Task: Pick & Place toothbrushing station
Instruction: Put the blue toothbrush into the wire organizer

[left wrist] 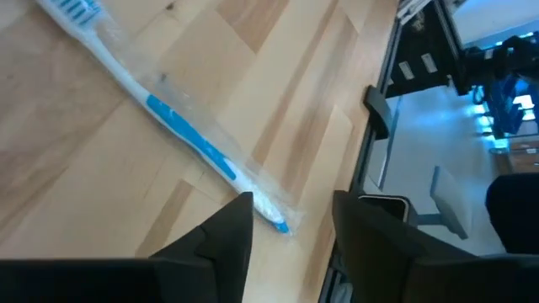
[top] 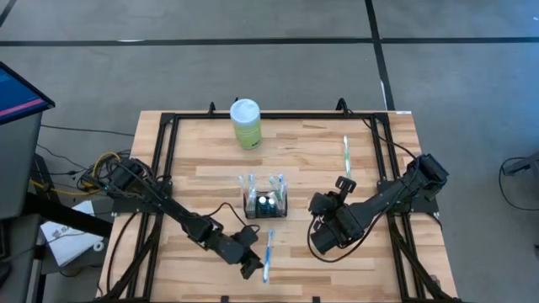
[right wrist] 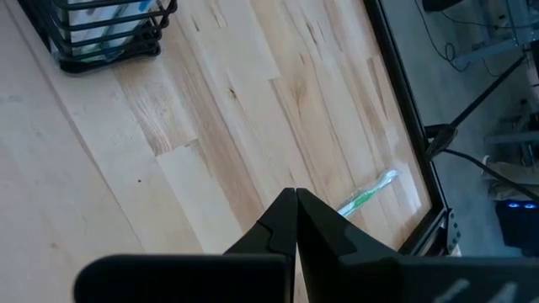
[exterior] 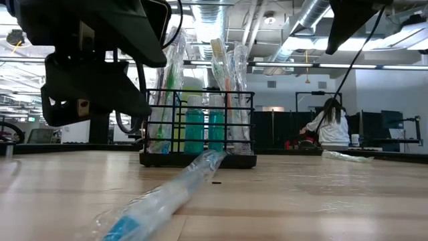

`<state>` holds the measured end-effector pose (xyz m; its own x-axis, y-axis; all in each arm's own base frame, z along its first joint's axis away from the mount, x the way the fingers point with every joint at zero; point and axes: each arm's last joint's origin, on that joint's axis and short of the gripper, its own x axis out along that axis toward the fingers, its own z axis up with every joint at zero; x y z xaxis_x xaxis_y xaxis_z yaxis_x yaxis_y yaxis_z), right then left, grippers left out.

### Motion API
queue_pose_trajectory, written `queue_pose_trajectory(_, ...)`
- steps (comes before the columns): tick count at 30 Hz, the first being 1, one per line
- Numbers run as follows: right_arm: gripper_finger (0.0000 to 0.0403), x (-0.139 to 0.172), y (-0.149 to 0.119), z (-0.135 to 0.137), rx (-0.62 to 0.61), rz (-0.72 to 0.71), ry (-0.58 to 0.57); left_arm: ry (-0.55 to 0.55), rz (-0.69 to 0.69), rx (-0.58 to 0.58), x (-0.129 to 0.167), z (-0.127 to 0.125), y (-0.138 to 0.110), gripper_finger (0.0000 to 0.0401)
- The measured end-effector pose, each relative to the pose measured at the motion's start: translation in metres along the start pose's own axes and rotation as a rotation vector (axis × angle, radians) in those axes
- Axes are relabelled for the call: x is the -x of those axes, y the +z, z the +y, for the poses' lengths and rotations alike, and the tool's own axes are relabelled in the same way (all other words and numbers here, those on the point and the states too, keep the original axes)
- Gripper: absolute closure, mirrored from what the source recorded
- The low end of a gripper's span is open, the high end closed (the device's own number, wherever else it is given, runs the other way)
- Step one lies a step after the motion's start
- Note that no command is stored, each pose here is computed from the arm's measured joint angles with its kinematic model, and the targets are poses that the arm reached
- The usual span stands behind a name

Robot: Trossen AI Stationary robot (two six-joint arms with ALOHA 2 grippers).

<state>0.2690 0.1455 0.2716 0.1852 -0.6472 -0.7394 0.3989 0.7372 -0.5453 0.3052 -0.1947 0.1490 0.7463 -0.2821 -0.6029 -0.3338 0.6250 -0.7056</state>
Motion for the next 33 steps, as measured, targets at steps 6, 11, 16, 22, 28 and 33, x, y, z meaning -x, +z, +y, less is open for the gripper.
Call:
queue_pose_trajectory(6, 0.0403, 0.002, -0.002, 0.001, 0.007, -0.004, 0.003, 0.024, -0.014, 0.034, 0.0, 0.0, 0.001, 0.0246)
queue_pose_trajectory(11, 0.0403, 0.003, -0.003, 0.002, 0.012, -0.007, 0.004, 0.02, -0.029, 0.045, 0.001, -0.004, -0.001, 0.0253)
queue_pose_trajectory(16, 0.0403, 0.003, -0.003, 0.002, 0.012, -0.007, 0.004, 0.031, -0.041, 0.044, -0.015, -0.011, -0.004, 0.0256)
queue_pose_trajectory(22, 0.0403, 0.005, -0.005, 0.004, 0.018, -0.014, 0.01, 0.05, 0.026, 0.045, -0.037, -0.009, -0.003, 0.0256)
queue_pose_trajectory(28, 0.0403, 0.007, -0.007, 0.005, 0.024, -0.021, 0.016, 0.104, 0.018, 0.053, -0.036, -0.006, 0.0, 0.0256)
queue_pose_trajectory(33, 0.0403, 0.009, -0.008, 0.006, 0.009, -0.025, 0.019, 0.14, 0.022, 0.061, -0.035, -0.002, 0.0, 0.0256)
